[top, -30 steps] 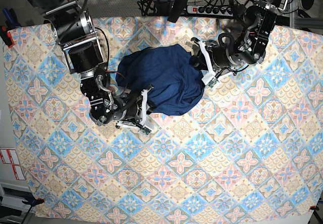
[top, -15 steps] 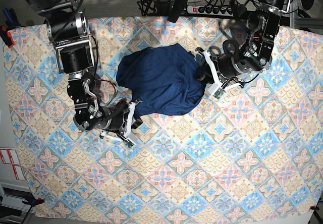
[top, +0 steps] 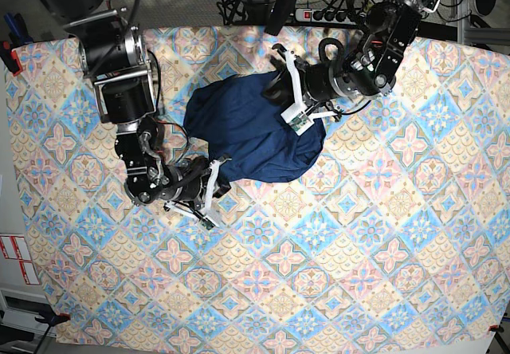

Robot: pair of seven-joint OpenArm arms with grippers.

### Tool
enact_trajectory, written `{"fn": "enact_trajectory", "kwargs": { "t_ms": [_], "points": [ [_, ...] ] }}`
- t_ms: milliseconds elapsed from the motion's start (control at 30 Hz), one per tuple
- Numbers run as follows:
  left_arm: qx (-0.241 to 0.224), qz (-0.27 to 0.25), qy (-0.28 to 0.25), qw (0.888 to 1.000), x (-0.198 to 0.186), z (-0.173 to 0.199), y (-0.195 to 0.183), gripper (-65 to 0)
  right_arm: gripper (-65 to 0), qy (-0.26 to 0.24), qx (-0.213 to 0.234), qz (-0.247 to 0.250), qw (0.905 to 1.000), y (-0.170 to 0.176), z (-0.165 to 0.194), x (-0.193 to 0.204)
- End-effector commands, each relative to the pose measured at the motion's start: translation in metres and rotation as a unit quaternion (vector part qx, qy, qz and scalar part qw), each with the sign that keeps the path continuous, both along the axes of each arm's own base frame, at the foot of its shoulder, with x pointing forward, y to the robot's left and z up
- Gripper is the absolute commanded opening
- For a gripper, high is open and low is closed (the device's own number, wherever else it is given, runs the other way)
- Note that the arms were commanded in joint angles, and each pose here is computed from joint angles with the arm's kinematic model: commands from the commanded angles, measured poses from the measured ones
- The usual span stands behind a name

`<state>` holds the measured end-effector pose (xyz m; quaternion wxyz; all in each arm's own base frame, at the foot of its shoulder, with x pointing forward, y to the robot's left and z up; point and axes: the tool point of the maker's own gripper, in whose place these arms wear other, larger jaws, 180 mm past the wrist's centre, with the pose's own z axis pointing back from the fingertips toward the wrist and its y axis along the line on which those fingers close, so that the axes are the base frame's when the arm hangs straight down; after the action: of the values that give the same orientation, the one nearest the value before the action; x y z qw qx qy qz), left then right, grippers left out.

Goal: Fold the T-shirt properly
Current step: 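Squeeze the bundle's sides inward with both grippers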

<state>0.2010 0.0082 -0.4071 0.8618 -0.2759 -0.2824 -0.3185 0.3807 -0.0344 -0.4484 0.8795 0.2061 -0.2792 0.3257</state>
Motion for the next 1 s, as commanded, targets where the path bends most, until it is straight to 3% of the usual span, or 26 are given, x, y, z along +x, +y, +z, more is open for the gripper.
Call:
{"fn": "enact_trajectory", "kwargs": {
  "t_ms": [0,167,367,600,667,967],
  "points": [
    [-0.011,-0.002,-0.008,1.0,0.005,0.005,-0.004,-54.2,-58.6,-0.027,0.023,0.002,0.9994,0.009,0.02,0.017],
    [0.001,0.006,-0.001,1.0,0.01,-0.005,0.005,-54.2,-58.6,0.012,0.016,-0.006,0.9998,0.002,-0.002,0.003],
    [0.088,0.001,-0.009,0.996,0.018,-0.036,0.032,-54.2,-58.6,0.027,0.007,-0.007,0.9996,-0.005,-0.012,-0.006],
    [0.149,-0.003,-0.026,0.989,0.032,-0.048,0.054,-54.2,-58.6,0.059,-0.07,0.022,0.9955,-0.04,-0.05,-0.046],
    [0.165,0.006,-0.033,0.986,0.043,-0.049,0.065,-54.2,-58.6,0.073,-0.073,0.022,0.9944,-0.045,-0.059,-0.061],
    [0.167,0.046,-0.07,0.982,0.081,-0.048,0.075,-54.2,-58.7,0.042,-0.125,0.043,0.9904,-0.078,-0.046,-0.081]
  ]
}}
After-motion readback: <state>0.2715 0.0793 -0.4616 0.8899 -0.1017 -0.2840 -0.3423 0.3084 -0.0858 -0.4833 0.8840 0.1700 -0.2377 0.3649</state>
